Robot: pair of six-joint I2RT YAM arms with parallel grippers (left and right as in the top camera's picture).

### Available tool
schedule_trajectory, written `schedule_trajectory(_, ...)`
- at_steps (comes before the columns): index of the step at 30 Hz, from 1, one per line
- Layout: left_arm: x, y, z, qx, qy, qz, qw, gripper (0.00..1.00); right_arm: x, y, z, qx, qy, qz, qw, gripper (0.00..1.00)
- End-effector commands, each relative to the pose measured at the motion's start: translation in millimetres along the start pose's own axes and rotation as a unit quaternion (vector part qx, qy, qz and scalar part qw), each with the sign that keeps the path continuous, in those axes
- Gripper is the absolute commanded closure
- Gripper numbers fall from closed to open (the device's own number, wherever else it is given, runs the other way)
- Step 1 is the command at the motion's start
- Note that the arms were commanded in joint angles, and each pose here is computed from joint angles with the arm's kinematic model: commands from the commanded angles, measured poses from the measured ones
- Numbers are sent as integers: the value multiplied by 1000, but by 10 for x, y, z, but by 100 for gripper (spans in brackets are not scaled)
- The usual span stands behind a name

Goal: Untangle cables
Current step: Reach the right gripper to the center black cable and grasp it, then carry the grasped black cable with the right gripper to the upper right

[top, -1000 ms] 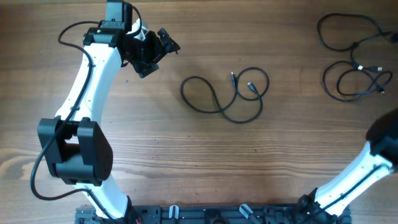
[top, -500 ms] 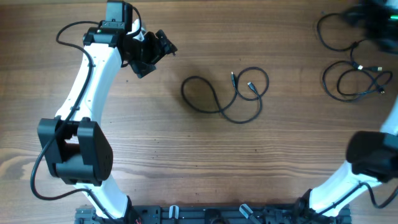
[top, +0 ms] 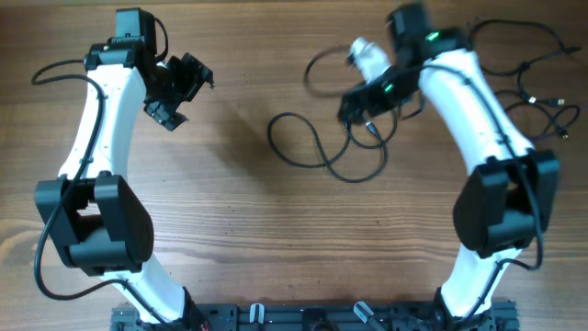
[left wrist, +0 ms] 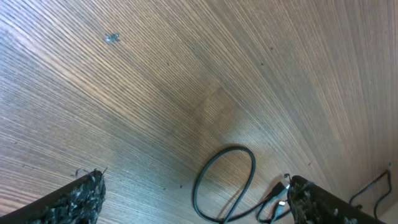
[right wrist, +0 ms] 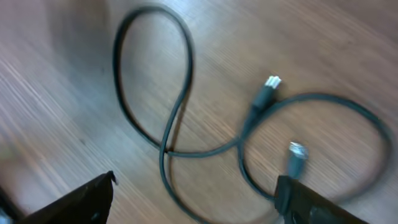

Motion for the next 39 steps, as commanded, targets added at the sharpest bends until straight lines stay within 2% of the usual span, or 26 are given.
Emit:
schedule_trajectory(1, -32, 7, 1, -6, -2, -8, 1000, 4, 496, 166, 211, -125, -20, 37, 991, 16)
schedule_trajectory(4, -32, 7, 2, -6, -2, -8, 1000, 4, 804, 296, 345, -173, -17, 53, 983, 15)
schedule_trajectory(7, -32, 7, 2, -6, -2, -8, 1000, 3, 1061, 449, 391, -200, 29, 84, 976, 16)
schedule_trajectory(13, -32, -2, 2, -5, -3, -12, 1000, 2, 1299, 588, 385, -225, 82, 90, 967, 22)
schedule_trajectory(15, -32, -2, 2, -5, -3, -12, 1000, 2, 1348, 633, 356, -226, 95, 88, 965, 30)
schedule_trajectory(16, -32, -2, 2, -5, -3, -12, 1000, 2, 1374, 674, 342, -226, 101, 90, 965, 41)
schedule_trajectory(20, -32, -2, 3, -5, -3, -12, 1000, 2, 1414, 762, 349, -222, 97, 98, 965, 57)
schedule_trajectory(22, -32, -3, 3, -5, -4, -13, 1000, 2, 1416, 768, 350, -218, 97, 98, 966, 70)
schedule_trajectory(23, -31, -4, 5, -5, -4, -13, 1000, 2, 1417, 756, 347, -210, 99, 94, 968, 84)
schedule_trajectory(25, -32, -5, 5, -5, -4, -14, 1000, 2, 1418, 722, 338, -196, 105, 84, 971, 95)
schedule_trajectory(30, -32, -6, 5, -5, -5, -15, 1000, 2, 1328, 580, 330, -187, 117, 68, 973, 96)
schedule_trajectory(32, -29, 3, -3, -4, -5, -15, 1000, 2, 1140, 369, 348, -176, 132, 38, 975, 96)
schedule_trajectory(39, -27, 7, -5, -3, -5, -14, 1000, 2, -2, -291, 302, -108, 255, -104, 955, 96)
Point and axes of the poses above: each gripper's point midway between its finger pads, its own x axis out along the fingers, its own z axis along the line the jaws close on, y = z × x, the point moved 8 cm from there along -x, back along the fingers, and after that the axes turned 6 degrees about -x, right-handed, at the moved point
